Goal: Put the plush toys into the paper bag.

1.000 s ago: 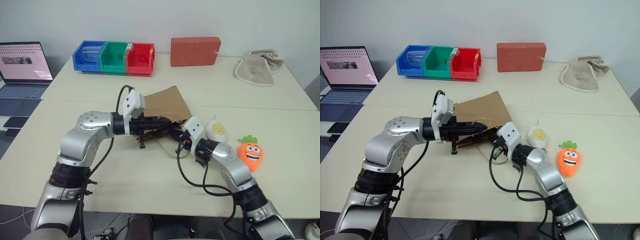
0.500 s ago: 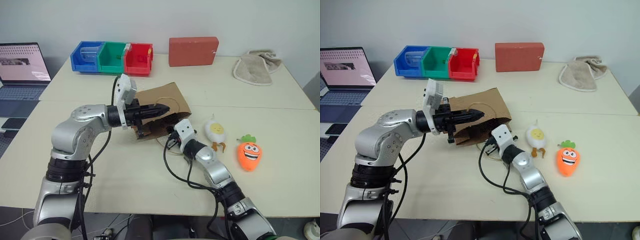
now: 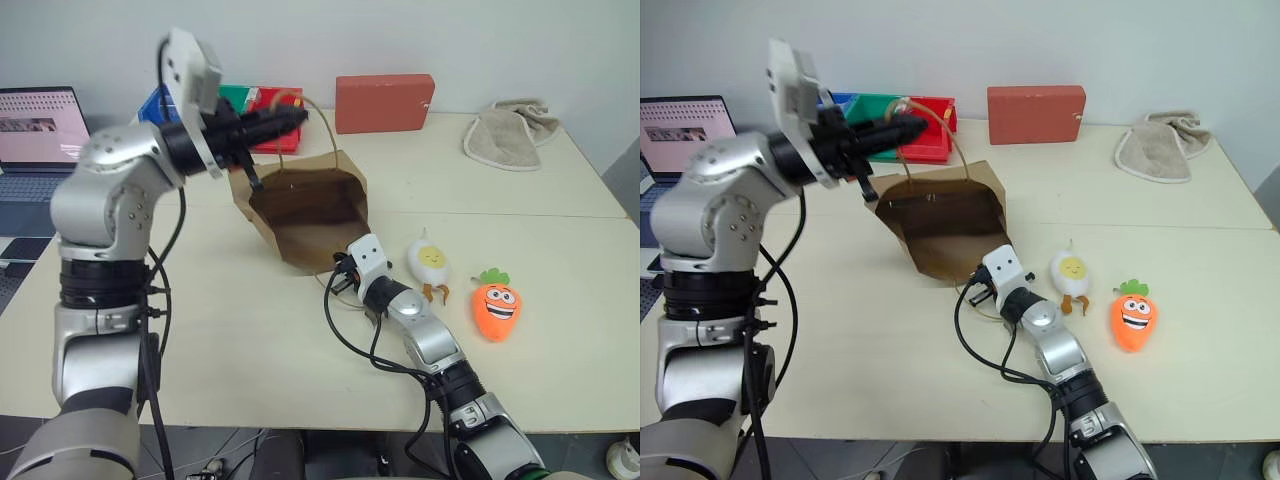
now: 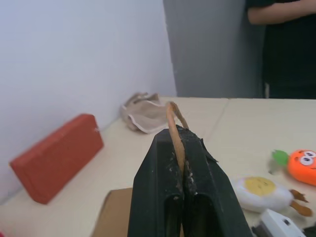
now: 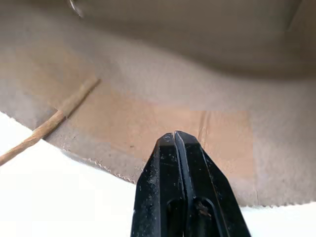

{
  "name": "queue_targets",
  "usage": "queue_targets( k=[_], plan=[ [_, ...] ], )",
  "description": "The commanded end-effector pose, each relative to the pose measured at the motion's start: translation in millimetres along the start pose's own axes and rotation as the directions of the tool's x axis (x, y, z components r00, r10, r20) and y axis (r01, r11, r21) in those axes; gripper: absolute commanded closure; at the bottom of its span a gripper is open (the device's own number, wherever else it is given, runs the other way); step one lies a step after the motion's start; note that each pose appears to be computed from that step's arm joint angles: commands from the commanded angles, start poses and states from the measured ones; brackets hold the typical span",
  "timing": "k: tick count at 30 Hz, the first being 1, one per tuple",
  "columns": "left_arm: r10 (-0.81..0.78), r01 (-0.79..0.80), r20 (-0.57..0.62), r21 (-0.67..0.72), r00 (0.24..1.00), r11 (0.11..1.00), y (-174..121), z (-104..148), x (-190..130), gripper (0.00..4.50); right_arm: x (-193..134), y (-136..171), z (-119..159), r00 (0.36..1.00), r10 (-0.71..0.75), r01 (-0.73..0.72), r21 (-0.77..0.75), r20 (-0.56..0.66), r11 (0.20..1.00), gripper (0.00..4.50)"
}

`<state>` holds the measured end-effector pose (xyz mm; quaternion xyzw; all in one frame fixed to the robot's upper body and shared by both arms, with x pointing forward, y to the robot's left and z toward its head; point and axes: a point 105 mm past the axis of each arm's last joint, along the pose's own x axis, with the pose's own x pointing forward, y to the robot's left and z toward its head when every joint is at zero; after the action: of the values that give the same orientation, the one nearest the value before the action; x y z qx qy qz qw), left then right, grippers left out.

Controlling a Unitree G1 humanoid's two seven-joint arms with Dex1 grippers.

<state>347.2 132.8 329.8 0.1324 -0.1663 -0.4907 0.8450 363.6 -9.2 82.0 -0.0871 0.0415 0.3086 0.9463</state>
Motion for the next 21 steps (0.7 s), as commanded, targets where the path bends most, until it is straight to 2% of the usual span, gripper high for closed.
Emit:
queue_targets(
  k=[1,5,11,17,21],
  plan=[
    [0.037,-0.041,0.049,0.079,0.998,0.996,9.5,18.8,-3.9,4.5,-1.6,-3.1,-8.1,0.999,-0.008,0.008,0.004,-0.041,1.0,4.48],
    [0.023,-0.025,0.033,0.066,0.999,0.998,6.8,10.0,-3.3,4.5,-2.2,-5.7,-6.1,0.999,-0.013,0.014,0.002,-0.039,1.0,4.48],
    [-0.119,0.117,-0.048,-0.029,0.992,0.993,-31.4,-25.2,-1.2,4.5,-4.2,-10.3,1.6,1.0,-0.02,0.02,0.008,-0.023,1.0,4.48],
    [-0.14,0.137,-0.035,-0.075,0.99,0.988,-45.1,-30.0,1.2,4.5,-6.9,-10.6,9.2,1.0,-0.006,0.006,-0.032,0.006,0.999,4.48],
    [-0.157,0.153,-0.032,-0.103,0.987,0.983,-53.2,-33.0,2.6,4.5,-10.6,-8.5,17.5,0.999,0.013,-0.007,-0.112,0.049,0.994,4.48]
  ],
)
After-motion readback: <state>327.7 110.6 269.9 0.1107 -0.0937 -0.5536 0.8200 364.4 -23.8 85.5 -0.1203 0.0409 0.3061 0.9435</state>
